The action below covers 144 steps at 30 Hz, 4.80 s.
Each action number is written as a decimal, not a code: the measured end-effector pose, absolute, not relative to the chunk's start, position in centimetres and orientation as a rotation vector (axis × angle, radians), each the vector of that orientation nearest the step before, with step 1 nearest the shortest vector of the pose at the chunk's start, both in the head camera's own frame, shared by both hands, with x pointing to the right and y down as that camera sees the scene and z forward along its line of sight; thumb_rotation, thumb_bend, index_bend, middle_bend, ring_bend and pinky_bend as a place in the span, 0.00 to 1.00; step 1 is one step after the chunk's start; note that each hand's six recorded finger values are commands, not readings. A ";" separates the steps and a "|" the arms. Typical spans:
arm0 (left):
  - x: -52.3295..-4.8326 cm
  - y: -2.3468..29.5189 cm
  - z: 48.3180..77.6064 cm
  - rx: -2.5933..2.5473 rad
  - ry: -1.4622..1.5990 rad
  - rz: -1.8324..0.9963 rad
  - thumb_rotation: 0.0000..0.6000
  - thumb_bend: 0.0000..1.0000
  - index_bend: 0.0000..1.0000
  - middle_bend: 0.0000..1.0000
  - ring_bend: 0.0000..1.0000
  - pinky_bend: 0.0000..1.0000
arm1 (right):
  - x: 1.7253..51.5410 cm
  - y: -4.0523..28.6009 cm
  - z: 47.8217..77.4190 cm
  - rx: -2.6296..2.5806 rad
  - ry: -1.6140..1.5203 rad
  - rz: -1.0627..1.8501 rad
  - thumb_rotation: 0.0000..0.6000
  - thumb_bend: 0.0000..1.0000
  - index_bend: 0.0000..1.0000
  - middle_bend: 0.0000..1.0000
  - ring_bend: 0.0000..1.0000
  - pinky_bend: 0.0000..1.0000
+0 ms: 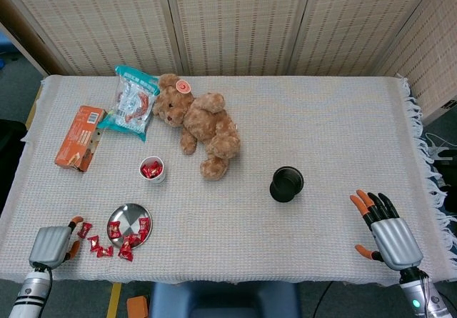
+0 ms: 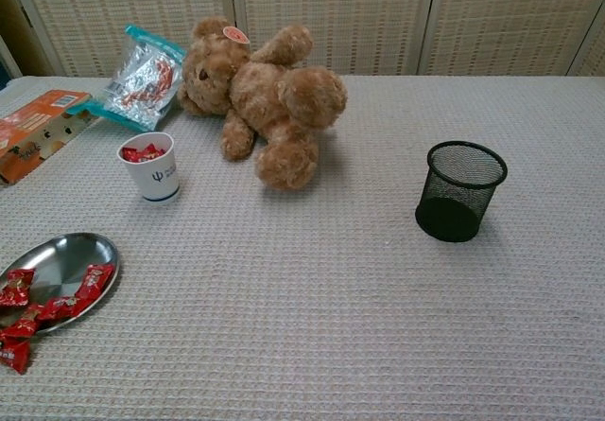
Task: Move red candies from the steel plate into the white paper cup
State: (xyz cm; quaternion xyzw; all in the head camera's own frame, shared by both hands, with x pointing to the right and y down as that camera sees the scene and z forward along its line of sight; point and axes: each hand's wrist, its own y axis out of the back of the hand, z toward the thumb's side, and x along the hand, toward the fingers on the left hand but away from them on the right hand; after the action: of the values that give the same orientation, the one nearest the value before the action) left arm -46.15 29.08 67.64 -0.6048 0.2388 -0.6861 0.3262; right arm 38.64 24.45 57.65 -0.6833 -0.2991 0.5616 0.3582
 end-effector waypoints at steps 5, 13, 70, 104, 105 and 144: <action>-46.6 29.0 68.4 -1.578 0.621 -1.819 1.00 0.40 0.29 0.88 0.90 1.00 | 38.7 24.4 57.8 -1.759 -0.770 1.456 1.00 0.01 0.00 0.00 0.00 0.00; -46.0 28.7 69.1 -1.609 0.620 -1.802 1.00 0.40 0.30 0.88 0.90 1.00 | 38.7 24.4 57.9 -1.759 -0.769 1.461 1.00 0.01 0.00 0.00 0.00 0.00; -34.1 10.4 66.7 -1.788 0.795 -1.395 1.00 0.40 0.48 0.89 0.90 1.00 | 39.6 23.9 58.1 -1.725 -0.794 1.500 1.00 0.01 0.00 0.00 0.00 0.00; -28.5 9.9 68.5 -1.726 0.668 -1.350 1.00 0.39 0.18 0.89 0.90 1.00 | 39.7 23.8 57.6 -1.726 -0.806 1.483 1.00 0.01 0.00 0.00 0.00 0.00; -28.5 10.1 68.2 -1.728 0.670 -1.338 1.00 0.40 0.17 0.89 0.90 1.00 | 39.6 23.8 57.5 -1.727 -0.806 1.479 1.00 0.01 0.00 0.00 0.00 0.00; -41.4 31.5 66.5 -1.840 0.787 -1.657 1.00 0.39 0.22 0.89 0.90 1.00 | 37.8 25.4 57.0 -1.786 -0.745 1.403 1.00 0.01 0.00 0.00 0.00 0.00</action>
State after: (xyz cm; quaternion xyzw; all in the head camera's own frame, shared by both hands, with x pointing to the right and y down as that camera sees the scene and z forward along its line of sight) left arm -41.39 31.52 66.47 -0.6821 0.2919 -0.6144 0.2683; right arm 37.79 25.38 57.01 -0.6952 -0.2900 0.5460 0.3668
